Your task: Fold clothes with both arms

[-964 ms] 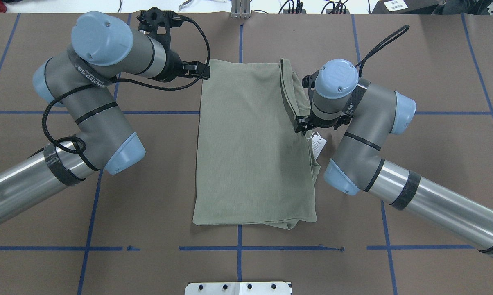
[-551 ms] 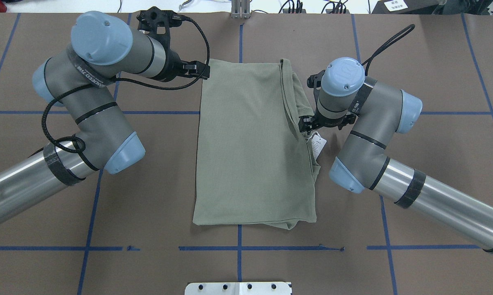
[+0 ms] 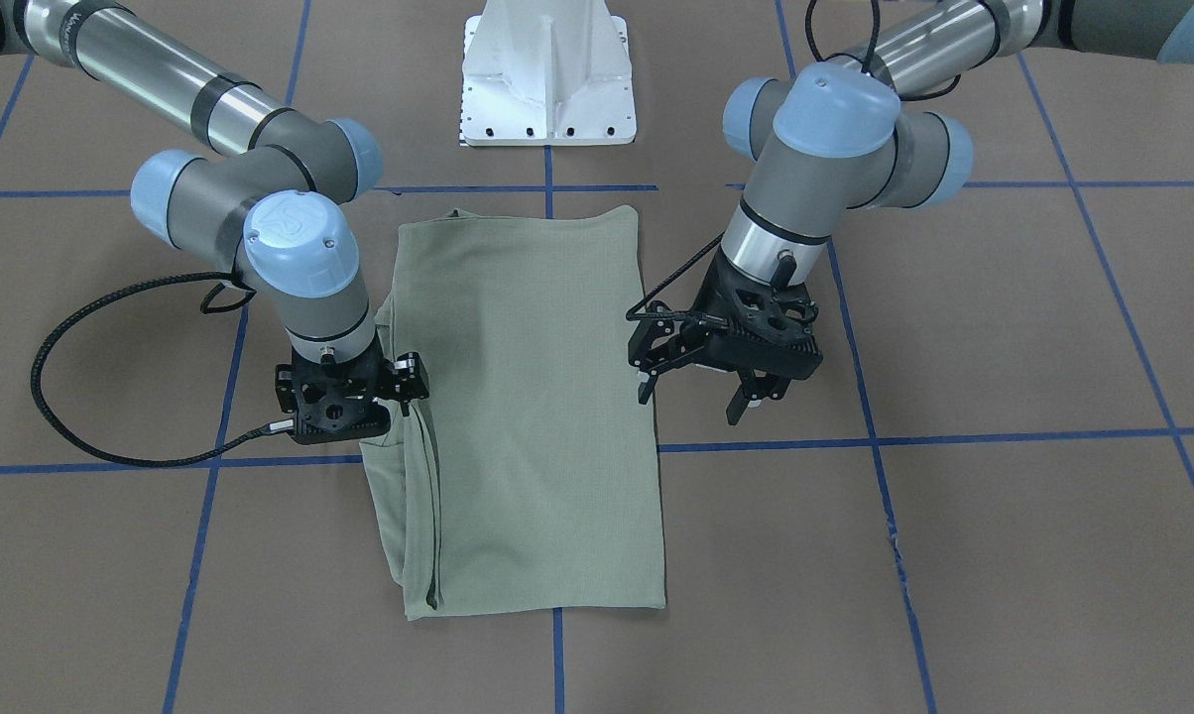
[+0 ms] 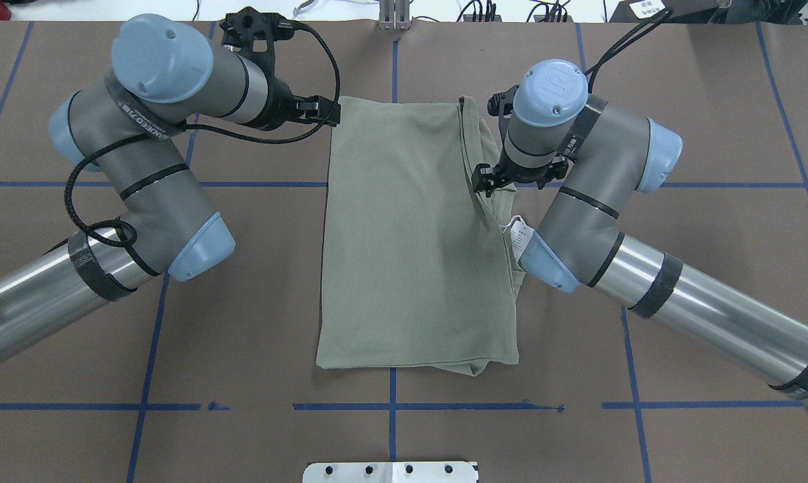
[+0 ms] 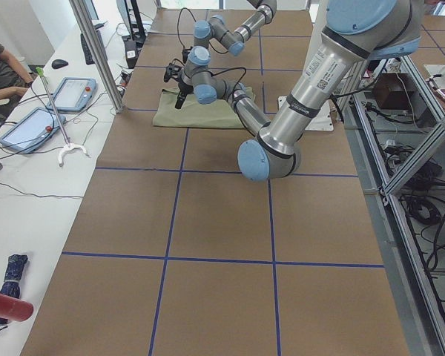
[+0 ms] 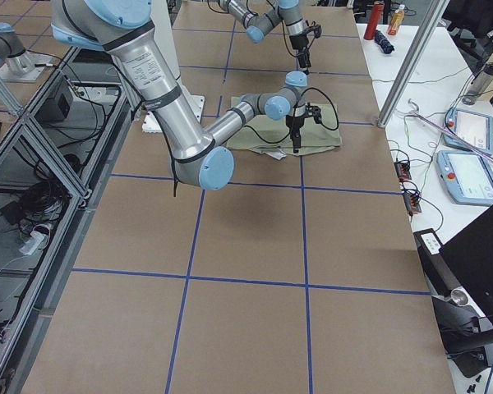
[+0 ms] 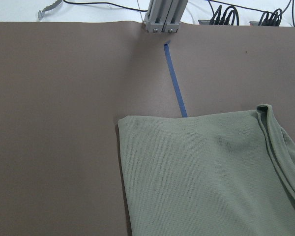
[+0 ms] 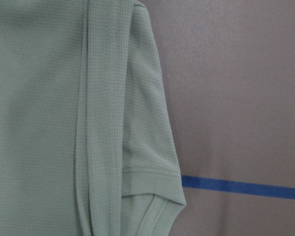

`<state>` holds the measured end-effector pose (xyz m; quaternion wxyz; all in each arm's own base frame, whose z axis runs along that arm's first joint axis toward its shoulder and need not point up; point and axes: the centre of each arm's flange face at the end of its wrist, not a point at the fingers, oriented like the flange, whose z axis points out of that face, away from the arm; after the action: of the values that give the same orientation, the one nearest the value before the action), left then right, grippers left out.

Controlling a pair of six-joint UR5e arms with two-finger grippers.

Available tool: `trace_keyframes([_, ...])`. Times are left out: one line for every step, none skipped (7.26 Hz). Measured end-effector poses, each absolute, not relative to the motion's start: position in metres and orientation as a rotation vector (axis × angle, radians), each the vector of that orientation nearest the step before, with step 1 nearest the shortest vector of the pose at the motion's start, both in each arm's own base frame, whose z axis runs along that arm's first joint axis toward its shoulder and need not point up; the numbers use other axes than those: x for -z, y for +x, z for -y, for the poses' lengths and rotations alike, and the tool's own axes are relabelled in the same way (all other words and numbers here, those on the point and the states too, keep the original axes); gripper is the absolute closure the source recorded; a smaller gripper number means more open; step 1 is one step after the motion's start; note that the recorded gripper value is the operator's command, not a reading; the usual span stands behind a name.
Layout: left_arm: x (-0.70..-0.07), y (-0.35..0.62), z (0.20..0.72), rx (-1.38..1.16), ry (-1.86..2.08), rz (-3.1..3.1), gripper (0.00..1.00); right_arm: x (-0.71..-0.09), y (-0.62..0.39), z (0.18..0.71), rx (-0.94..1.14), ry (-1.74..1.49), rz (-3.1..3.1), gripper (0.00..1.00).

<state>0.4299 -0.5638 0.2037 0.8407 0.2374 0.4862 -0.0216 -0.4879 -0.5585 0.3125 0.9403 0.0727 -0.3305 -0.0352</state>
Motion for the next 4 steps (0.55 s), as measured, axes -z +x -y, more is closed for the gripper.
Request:
trace_keyframes([-0.204,0.428,0.565,0.048,0.502,-1.026,0.00,-0.307,-0.499,0.566,0.072,0.143,0.669,0.00])
trace_keyframes([-0.204,0.428,0.566,0.049,0.503,-1.026,0.00,-0.308,-0.509,0.569,0.076,0.131,0.660,0.00])
trace_keyframes([-0.203,0.427,0.566,0.050,0.504,-1.026,0.00,-0.311,-0.518,0.566,0.085,0.120,0.654,0.00])
trace_keyframes([-0.203,0.427,0.566,0.050,0.504,-1.026,0.00,-0.315,-0.526,0.559,0.097,0.108,0.652,0.00])
